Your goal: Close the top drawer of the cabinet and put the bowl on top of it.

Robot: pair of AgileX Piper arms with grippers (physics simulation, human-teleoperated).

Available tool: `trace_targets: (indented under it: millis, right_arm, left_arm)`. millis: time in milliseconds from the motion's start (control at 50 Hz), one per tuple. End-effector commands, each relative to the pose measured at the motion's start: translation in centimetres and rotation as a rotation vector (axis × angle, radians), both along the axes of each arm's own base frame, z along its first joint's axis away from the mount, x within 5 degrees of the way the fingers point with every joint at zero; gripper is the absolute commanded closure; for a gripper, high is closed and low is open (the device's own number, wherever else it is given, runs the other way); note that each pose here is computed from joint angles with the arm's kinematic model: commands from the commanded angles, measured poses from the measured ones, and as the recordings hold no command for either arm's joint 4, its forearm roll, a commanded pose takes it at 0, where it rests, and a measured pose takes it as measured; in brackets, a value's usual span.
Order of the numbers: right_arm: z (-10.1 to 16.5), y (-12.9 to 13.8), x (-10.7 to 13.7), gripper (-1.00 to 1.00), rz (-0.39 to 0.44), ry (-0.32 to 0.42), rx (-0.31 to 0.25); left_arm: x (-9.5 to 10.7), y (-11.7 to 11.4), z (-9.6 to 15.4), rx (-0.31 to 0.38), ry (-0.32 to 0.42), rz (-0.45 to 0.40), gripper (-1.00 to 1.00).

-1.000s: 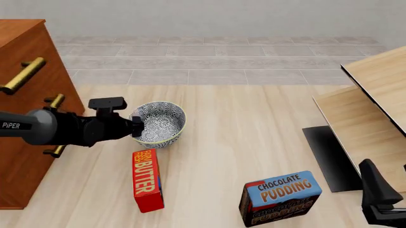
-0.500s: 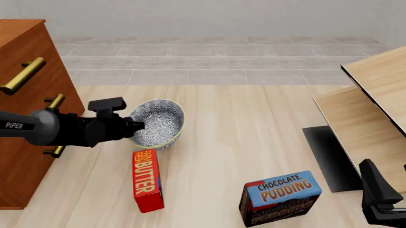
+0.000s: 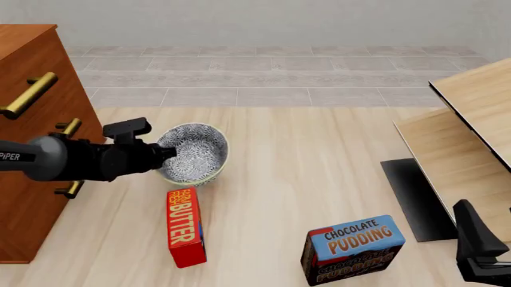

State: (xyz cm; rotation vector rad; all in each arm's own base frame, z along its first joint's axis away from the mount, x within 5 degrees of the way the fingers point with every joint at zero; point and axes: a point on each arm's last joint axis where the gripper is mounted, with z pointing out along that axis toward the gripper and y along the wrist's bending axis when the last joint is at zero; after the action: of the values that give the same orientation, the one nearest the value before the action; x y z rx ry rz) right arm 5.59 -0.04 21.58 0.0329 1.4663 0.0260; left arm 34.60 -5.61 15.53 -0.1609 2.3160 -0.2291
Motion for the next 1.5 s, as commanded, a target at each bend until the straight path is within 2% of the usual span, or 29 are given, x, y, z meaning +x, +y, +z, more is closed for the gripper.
trace_targets:
  millis: [20, 60, 100, 260, 320, 340, 460, 520, 580, 700, 740, 780, 860, 1020, 1080, 1240, 1340, 1440, 1480, 1500]
  right_arm:
    - [0.1, 0.0, 0.0, -1.00, -0.002, -0.002, 0.001]
    - [0.0, 0.0, 0.0, -1.00, -0.003, -0.003, 0.002]
    - [0.0, 0.0, 0.0, -1.00, -0.004, -0.003, 0.002]
    - [0.0, 0.0, 0.0, -1.00, -0.006, -0.004, 0.004]
    - [0.1, 0.0, 0.0, -1.00, -0.006, -0.004, 0.004]
    - [0.1, 0.0, 0.0, -1.00, -0.006, -0.004, 0.005]
    - [0.1, 0.0, 0.0, -1.00, -0.006, -0.004, 0.005]
    - [0.1, 0.0, 0.0, -1.00, -0.007, -0.005, 0.004]
    - [0.1, 0.0, 0.0, -1.00, -0.006, -0.005, 0.004]
    - [0.1, 0.0, 0.0, -1.00, -0.004, -0.004, 0.000]
    - [0.0, 0.0, 0.0, -1.00, -0.004, -0.004, -0.001]
    - [0.1, 0.0, 0.0, -1.00, -0.004, -0.003, -0.001]
    - [0.0, 0.0, 0.0, -1.00, -0.003, -0.003, -0.001]
    - [0.1, 0.0, 0.0, -1.00, 0.001, -0.001, -0.003]
    - [0.0, 0.0, 0.0, -1.00, 0.003, 0.001, -0.003]
    - [0.0, 0.0, 0.0, -1.00, 0.005, 0.003, -0.003]
    - [0.0, 0.0, 0.0, -1.00, 0.008, 0.004, -0.004]
    - [0.0, 0.0, 0.0, -1.00, 0.008, 0.003, -0.002]
    - [0.0, 0.1, 0.0, -1.00, 0.009, 0.003, -0.003]
    - [0.0, 0.1, 0.0, -1.00, 0.010, 0.003, -0.003]
  left_arm:
    - [0.0, 0.4, 1.1, 0.009, -0.016, -0.004, 1.00]
    - [-0.2, 0.2, 1.6, 0.000, -0.027, -0.002, 1.00]
    - [-0.1, 0.3, 1.4, -0.027, -0.005, 0.026, 1.00]
    - [-0.5, 0.0, 2.8, -0.044, -0.023, 0.027, 1.00]
    - [-0.8, -0.3, 4.0, -0.043, -0.042, 0.014, 1.00]
    - [-1.2, -0.8, 4.5, -0.065, -0.047, 0.013, 1.00]
    - [-1.8, -0.6, 6.8, -0.063, -0.088, 0.007, 1.00]
    - [-2.3, 0.0, 8.8, -0.051, -0.142, 0.006, 1.00]
    - [-2.6, -0.3, 9.6, -0.049, -0.153, -0.008, 1.00]
    - [-3.2, -0.4, 10.9, -0.071, -0.147, 0.002, 1.00]
    - [-3.5, -0.3, 11.8, -0.064, -0.156, -0.002, 1.00]
    - [-3.3, 1.1, 12.2, -0.032, -0.140, 0.023, 1.00]
    - [-3.9, 0.9, 13.0, -0.049, -0.134, 0.027, 1.00]
    - [-5.7, 1.6, 15.4, -0.032, -0.141, 0.026, 1.00]
    - [-6.8, 2.8, 16.5, -0.025, -0.130, 0.063, 1.00]
    - [-9.9, 3.0, 18.4, -0.024, -0.112, 0.059, 1.00]
    - [-10.8, 3.2, 18.3, -0.044, -0.065, 0.086, 1.00]
    - [-12.2, 3.5, 19.5, -0.028, -0.067, 0.078, 1.00]
    - [-12.8, 4.3, 19.6, -0.026, -0.049, 0.114, 1.00]
    - [-13.1, 4.1, 20.0, -0.028, -0.058, 0.104, 1.00]
